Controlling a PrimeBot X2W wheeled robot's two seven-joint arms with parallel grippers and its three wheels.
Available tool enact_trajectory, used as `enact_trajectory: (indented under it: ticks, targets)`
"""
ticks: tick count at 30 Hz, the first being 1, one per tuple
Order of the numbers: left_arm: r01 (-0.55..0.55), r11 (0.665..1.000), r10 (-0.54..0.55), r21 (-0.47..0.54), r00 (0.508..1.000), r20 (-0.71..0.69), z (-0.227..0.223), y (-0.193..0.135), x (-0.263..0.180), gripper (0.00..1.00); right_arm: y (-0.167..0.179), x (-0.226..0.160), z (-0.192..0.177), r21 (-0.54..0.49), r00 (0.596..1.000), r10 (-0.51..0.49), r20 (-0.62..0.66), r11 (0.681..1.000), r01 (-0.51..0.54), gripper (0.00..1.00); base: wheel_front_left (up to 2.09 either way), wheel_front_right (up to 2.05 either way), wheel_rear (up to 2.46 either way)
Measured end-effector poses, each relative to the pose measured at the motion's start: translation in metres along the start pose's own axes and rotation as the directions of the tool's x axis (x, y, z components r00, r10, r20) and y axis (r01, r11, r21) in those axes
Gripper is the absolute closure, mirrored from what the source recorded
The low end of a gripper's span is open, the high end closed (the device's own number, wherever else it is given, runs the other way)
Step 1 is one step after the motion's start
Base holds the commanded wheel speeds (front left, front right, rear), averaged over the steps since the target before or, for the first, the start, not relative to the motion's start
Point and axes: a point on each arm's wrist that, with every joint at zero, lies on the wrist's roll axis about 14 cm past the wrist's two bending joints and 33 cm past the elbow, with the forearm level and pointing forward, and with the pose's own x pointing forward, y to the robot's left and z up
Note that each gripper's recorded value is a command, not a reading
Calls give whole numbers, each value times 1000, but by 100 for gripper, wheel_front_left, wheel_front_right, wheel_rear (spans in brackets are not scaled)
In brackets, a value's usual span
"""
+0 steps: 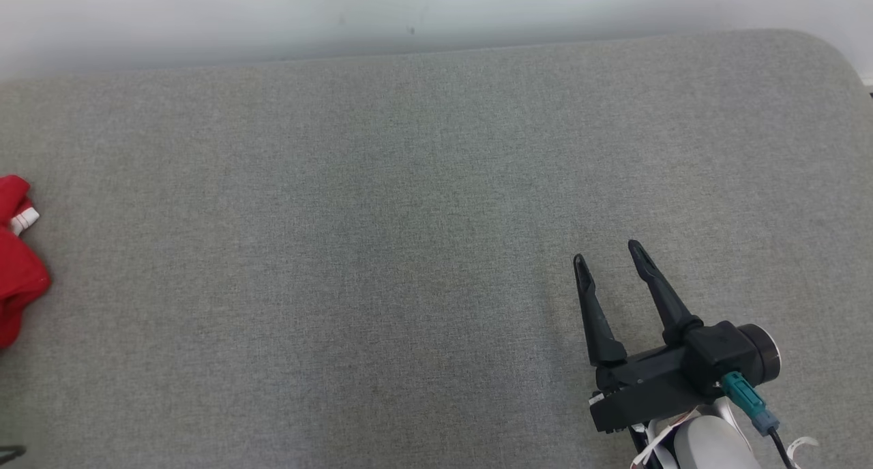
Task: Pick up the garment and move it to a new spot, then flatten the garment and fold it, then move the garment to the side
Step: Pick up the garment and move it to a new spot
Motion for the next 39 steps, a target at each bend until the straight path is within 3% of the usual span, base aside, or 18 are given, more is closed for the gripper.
enact_trajectory:
  ticks: [1, 2, 3, 8, 12, 16, 20, 26, 27, 33, 39]
  targets:
    - [-3, 1000, 3, 11, 1000, 1, -1, 1, 0, 0, 0, -1, 0, 0, 1000, -1, -2, 1000, 1, 0, 0, 0, 0]
    - [-4, 1000, 4, 10, 1000, 9, -1, 1, -1, 60, 0, -1, 0, 0, 1000, -1, -2, 1000, 1, 0, 0, 0, 0]
    - [-3, 1000, 3, 10, 1000, 22, 1, 1, -2, 100, 0, -2, 0, 1, 1000, -2, -3, 1000, 2, 0, 0, 0, 0]
    - [16, 1000, -19, 22, 991, 132, 23, -1, -10, 100, 0, -5, -1, 4, 1000, -5, -5, 1000, 5, 0, 0, 0, 0]
    - [52, 998, -59, 29, 946, 317, 75, -8, -30, 100, 3, -5, 6, 11, 1000, 0, 14, 1000, 0, 0, 0, 0, 0]
    - [95, 994, -111, 57, 854, 508, 132, -19, -62, 100, 8, -7, 10, 21, 1000, 9, 25, 1000, -10, 0, 0, 0, 0]
    - [167, 983, -176, 79, 721, 671, 189, -40, -107, 100, 11, -7, 19, 32, 999, 16, 48, 999, -18, 0, 0, 0, 0]
    - [305, 937, -312, 170, 512, 800, 242, -96, -182, 100, 13, -14, 29, 43, 997, 14, 75, 999, -17, 0, 0, 0, 0]
    - [305, 937, -312, 170, 512, 800, 242, -96, -182, 100, 13, -14, 29, 43, 997, 14, 75, 999, -17, 0, 0, 0, 0]
    - [487, 822, -473, 295, 295, 830, 268, -173, -261, 100, -7, -30, 35, 39, 995, -50, 85, 998, 47, 0, 0, 0, 0]
    - [578, 698, -599, 422, 149, 787, 260, -237, -313, 100, -35, -51, 35, 37, 986, -145, 83, 989, 142, 0, 0, 0, 0]
